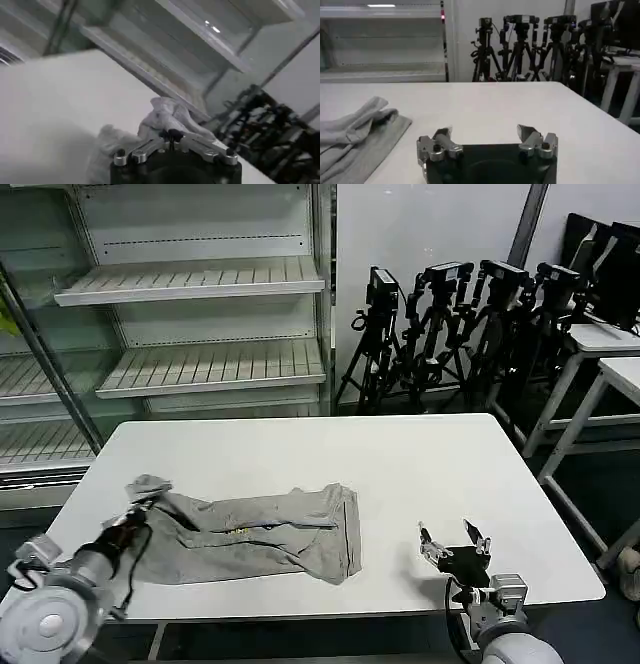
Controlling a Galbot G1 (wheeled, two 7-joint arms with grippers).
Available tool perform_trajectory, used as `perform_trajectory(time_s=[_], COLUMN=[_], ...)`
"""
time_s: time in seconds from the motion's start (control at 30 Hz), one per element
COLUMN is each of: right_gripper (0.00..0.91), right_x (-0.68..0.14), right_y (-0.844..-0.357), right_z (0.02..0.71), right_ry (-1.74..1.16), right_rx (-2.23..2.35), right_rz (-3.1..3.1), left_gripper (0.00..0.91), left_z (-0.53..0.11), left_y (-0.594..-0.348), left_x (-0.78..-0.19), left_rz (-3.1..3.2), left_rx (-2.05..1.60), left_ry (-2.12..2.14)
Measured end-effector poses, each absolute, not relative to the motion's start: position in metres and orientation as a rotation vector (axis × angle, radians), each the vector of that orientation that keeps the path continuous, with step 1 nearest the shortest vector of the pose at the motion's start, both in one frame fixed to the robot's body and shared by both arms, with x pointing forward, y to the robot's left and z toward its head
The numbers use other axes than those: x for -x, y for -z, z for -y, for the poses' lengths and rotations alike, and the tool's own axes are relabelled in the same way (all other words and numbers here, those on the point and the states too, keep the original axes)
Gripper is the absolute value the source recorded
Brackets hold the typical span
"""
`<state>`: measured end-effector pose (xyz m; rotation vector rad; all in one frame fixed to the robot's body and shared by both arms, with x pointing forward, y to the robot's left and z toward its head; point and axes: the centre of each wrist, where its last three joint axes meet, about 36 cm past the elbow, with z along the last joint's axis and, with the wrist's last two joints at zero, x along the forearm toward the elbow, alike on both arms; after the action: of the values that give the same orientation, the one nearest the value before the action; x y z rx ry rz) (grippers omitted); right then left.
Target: Fold and organize the clothes.
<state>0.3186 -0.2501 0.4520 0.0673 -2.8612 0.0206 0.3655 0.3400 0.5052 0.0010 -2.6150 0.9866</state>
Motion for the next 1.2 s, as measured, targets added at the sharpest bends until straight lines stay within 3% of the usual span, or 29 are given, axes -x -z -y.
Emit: perform_trajectory(time_s=[0.67,0.7,1.0,1.2], right_gripper=[0.907,0.907,0.907,0.907], right_x=[-0.308,-0.308,-0.308,-0.308], right_y=[-0.441,-0.44,-0.437,-0.437], right_z=[0.257,0.257,0.255,0.253], right_ry=[-0.036,-0.037,-0.04,-0.039], right_rx=[-0.024,-0.024,-0.028,-0.029], right_rz=[2.839,2.838,2.833,2.832], left_gripper=[0.03,0.907,0.907,0.907], left_z=[-0.187,-0.181,-0.15,-0.143], left_y=[-0.463,-0.461,-0.452,-0.466], left_x=[-0.414,-0.415,-0.418,-0.407], left_rz=[2.349,2.341,2.326,2.37], left_rx=[0.306,0.316,0.368,0.424], left_ry=[-1.183,-1.177,-1.103,-1.074])
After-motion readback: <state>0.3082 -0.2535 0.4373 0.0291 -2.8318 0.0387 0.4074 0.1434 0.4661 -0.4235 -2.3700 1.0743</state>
